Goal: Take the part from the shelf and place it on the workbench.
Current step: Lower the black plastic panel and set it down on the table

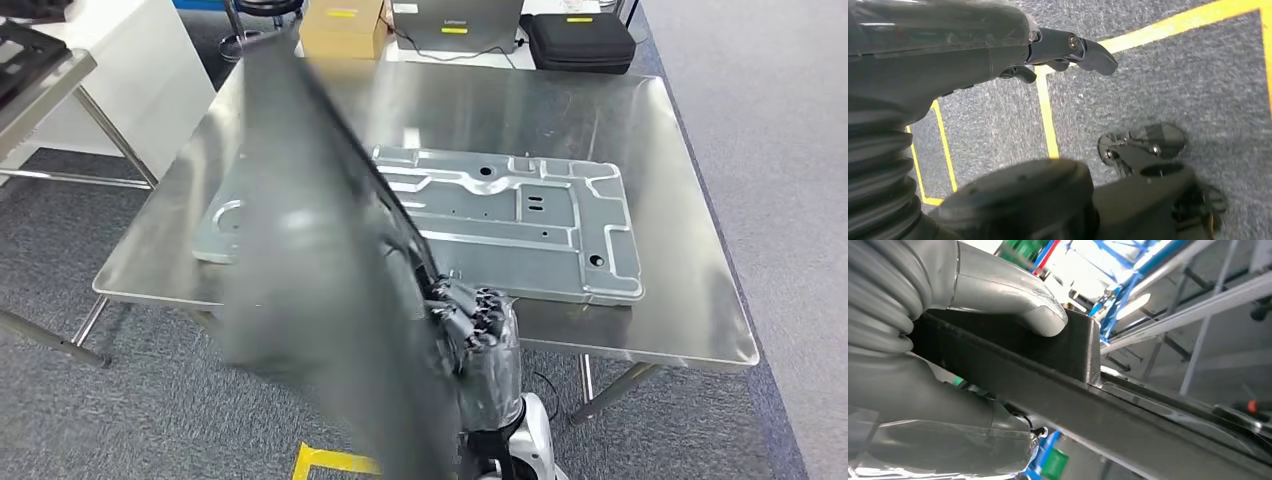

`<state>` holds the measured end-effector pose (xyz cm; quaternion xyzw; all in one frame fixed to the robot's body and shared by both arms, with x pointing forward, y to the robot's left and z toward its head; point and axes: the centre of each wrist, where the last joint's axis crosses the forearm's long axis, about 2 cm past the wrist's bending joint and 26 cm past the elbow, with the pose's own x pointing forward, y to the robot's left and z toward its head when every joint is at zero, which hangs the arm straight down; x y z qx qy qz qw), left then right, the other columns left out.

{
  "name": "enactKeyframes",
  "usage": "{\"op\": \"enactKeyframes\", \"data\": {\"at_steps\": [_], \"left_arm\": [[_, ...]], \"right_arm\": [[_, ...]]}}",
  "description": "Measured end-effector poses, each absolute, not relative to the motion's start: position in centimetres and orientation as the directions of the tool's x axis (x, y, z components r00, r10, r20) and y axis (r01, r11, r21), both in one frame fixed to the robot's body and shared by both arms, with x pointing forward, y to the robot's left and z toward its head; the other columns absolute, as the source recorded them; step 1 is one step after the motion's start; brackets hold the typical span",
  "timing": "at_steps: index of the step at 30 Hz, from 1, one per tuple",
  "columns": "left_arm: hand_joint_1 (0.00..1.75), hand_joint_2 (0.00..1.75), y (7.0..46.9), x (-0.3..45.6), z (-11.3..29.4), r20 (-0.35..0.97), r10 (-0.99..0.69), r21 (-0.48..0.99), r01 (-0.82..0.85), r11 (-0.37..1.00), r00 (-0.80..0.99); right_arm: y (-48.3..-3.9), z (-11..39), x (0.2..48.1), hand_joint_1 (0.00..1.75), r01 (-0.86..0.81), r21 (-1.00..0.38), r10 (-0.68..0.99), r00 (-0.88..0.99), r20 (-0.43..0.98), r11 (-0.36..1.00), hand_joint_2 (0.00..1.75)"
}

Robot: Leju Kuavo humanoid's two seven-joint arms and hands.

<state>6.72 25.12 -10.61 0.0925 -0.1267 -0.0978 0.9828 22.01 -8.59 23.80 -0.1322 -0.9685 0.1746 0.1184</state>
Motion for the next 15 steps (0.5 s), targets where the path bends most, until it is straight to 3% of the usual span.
{"op": "enactKeyframes", "data": {"at_steps": [9, 15], "left_arm": [[0.00, 1.75, 24.6, 7.0, -10.5, 0.236, -0.223, 0.191, 0.180, 0.965, 0.946], [0.00, 1.75, 23.9, 6.8, -10.5, 0.243, -0.211, 0.177, 0.171, 0.969, 0.947]], "right_arm": [[-8.7, 24.7, 24.0, 1.75, 0.461, -0.451, 0.474, -0.876, -0.092, 0.764, 1.75], [-7.9, 24.8, 25.4, 1.75, 0.528, -0.532, 0.561, -0.820, -0.116, 0.662, 1.75]]}}
